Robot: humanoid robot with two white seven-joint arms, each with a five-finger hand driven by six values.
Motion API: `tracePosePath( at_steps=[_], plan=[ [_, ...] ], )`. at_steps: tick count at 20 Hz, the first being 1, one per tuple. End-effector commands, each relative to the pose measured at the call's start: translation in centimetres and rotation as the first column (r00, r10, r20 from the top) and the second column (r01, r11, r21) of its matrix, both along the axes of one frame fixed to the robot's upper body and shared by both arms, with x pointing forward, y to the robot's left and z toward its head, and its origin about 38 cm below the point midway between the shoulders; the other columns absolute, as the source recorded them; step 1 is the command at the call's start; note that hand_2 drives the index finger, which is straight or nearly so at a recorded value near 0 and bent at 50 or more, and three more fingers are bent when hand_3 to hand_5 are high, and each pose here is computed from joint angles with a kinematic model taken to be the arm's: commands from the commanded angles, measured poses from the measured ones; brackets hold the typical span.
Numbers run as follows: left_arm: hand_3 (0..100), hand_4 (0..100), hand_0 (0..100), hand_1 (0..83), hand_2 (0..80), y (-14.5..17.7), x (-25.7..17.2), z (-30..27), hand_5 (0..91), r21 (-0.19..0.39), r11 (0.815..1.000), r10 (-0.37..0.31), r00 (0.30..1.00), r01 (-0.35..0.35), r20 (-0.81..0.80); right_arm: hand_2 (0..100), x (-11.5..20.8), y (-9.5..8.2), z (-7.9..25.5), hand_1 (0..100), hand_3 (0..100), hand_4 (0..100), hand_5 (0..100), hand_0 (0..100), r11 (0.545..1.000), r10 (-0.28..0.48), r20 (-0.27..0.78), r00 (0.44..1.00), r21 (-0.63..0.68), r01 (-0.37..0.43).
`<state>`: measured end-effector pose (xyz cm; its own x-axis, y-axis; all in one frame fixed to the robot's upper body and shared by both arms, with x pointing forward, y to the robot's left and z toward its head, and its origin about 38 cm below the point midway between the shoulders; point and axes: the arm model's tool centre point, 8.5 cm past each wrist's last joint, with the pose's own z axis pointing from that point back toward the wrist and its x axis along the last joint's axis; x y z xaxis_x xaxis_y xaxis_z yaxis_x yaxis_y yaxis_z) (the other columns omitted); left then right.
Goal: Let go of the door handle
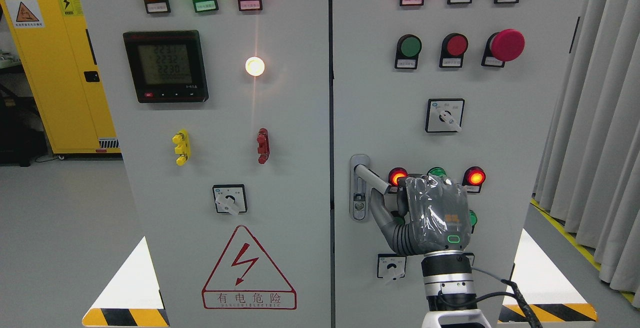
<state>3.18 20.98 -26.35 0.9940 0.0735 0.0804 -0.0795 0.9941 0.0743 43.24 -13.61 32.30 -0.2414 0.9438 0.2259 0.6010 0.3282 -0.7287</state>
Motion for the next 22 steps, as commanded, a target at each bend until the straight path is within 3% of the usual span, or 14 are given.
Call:
tracePosePath(
  at_steps=[1, 22],
  plan=[
    [0, 0, 12, 55.6, 0.0, -0.03, 0.43, 0.0, 0.0, -0.001, 1.0, 0.0, 1.0, 0.0, 0.013, 98, -0.06, -0.08, 0.08, 40, 100, 100, 100, 53, 1.0, -0.002, 0.005, 1.0, 0.002, 0.002],
    [0, 0, 12, 55.6, 0.0, -0.03, 0.43, 0.0, 0.0, -0.001, 1.0, 0.0, 1.0, 0.0, 0.013, 99, -0.01, -0.2, 0.78, 40, 100, 100, 100, 52, 1.0, -0.004, 0.017, 1.0, 0.006, 0.004]
  ],
)
